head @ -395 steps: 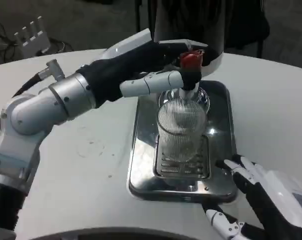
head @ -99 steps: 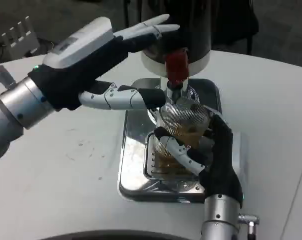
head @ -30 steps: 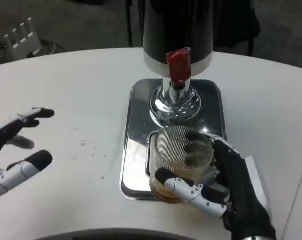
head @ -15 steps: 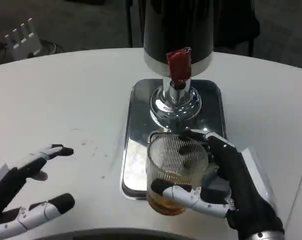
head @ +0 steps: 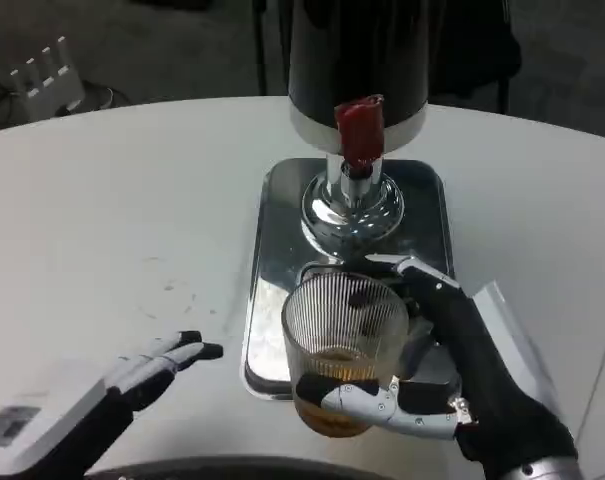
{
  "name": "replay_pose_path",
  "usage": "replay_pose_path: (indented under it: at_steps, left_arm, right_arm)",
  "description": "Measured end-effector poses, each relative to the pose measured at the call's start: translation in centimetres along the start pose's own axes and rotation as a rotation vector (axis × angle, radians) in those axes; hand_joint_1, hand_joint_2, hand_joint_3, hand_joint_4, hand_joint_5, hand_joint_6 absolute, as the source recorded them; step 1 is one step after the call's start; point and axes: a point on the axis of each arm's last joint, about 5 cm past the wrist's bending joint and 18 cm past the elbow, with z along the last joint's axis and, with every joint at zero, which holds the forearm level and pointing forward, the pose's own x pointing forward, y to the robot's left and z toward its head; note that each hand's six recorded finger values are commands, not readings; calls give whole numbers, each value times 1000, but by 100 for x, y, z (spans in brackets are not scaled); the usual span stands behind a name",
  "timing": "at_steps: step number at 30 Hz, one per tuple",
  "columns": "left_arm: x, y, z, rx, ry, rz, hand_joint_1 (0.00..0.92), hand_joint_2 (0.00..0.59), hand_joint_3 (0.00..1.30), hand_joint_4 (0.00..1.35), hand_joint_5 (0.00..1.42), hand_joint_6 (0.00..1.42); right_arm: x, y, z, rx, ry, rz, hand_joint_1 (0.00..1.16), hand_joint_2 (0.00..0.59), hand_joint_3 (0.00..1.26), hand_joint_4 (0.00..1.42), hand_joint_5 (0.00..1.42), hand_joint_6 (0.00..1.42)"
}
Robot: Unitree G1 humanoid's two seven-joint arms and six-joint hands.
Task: Grasp the cup under the faucet to collect the drink, then remove the cup.
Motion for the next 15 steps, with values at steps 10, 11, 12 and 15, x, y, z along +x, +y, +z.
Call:
replay_pose_path:
  at_steps: [10,11,12,15]
  left_arm:
    - [45,-49,115,50,-18,-52,0,109,110,0,0,209]
    - [46,-52,120,54,-15,-56,0,109,109,0,0,206]
    - [49,-54,127,55,-13,-58,0,109,100,0,0,199]
    - [52,-51,147,59,-14,-62,0,109,97,0,0,195]
  right_arm:
    - [-26,-83,41,-43,-83,1,920,146,844,831,979,1041]
    - [-29,-89,40,-47,-82,-2,924,145,849,838,982,1046]
    - [-31,-102,43,-50,-84,-8,927,145,851,840,984,1057]
    - [-31,-128,59,-53,-96,-21,929,145,852,841,984,1061]
